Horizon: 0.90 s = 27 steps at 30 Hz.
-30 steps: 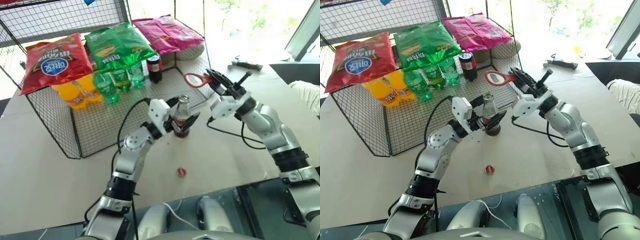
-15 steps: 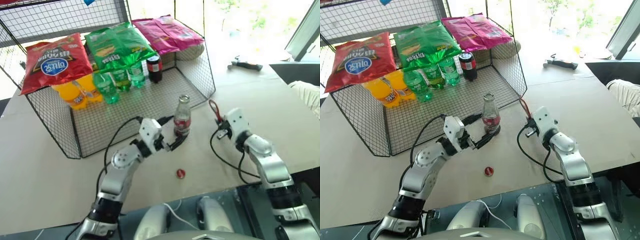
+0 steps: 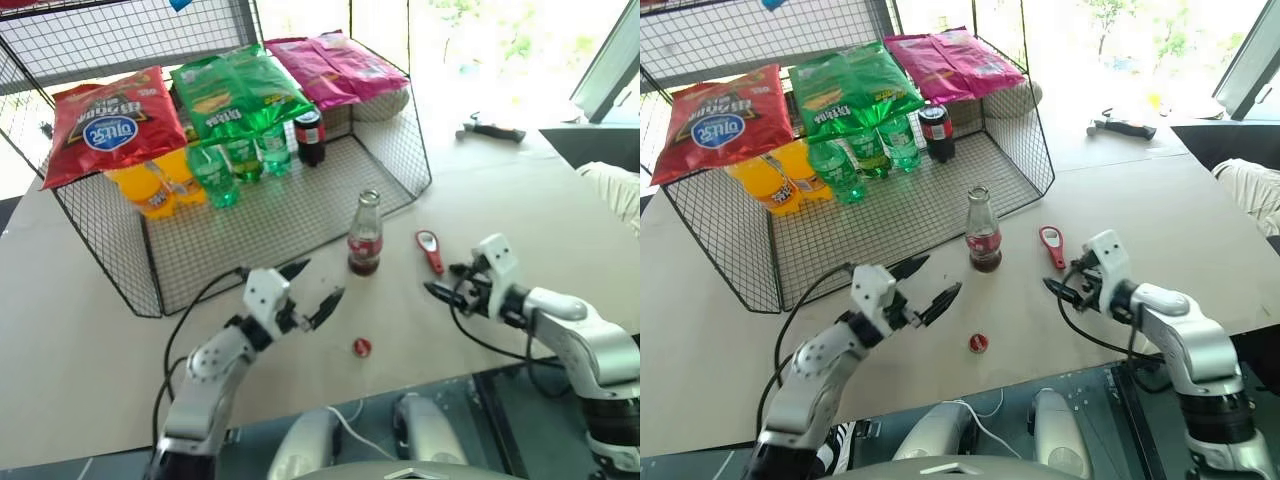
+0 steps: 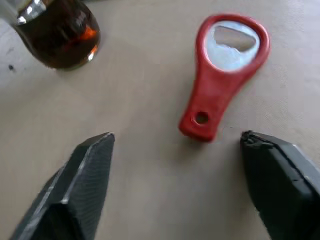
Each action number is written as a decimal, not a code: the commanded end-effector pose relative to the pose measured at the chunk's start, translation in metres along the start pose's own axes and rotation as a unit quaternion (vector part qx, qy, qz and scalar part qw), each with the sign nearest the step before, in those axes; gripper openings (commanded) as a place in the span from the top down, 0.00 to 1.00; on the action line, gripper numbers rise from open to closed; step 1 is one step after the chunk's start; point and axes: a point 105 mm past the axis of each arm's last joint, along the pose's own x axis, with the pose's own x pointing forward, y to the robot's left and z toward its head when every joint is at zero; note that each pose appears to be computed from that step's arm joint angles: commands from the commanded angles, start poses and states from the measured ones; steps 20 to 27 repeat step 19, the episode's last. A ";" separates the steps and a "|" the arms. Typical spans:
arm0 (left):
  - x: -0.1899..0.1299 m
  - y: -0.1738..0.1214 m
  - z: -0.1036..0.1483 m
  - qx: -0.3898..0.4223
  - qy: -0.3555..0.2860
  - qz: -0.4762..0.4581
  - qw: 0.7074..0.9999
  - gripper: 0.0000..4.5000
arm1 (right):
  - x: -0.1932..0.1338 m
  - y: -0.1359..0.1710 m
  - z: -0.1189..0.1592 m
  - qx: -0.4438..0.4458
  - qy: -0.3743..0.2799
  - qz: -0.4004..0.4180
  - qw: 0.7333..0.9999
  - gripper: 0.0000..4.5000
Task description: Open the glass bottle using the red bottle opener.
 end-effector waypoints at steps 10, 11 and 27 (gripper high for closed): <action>-0.048 0.020 0.001 0.005 0.047 0.083 0.995 0.00 | -0.050 -0.006 0.004 -0.112 -0.123 0.057 0.984 0.01; -0.051 0.020 0.001 0.006 0.051 0.089 0.995 0.00 | -0.053 -0.008 0.002 -0.112 -0.120 0.056 0.985 0.01; -0.078 0.023 -0.002 -0.006 0.076 0.113 0.991 0.00 | -0.063 -0.032 -0.002 -0.128 -0.116 0.040 0.984 0.01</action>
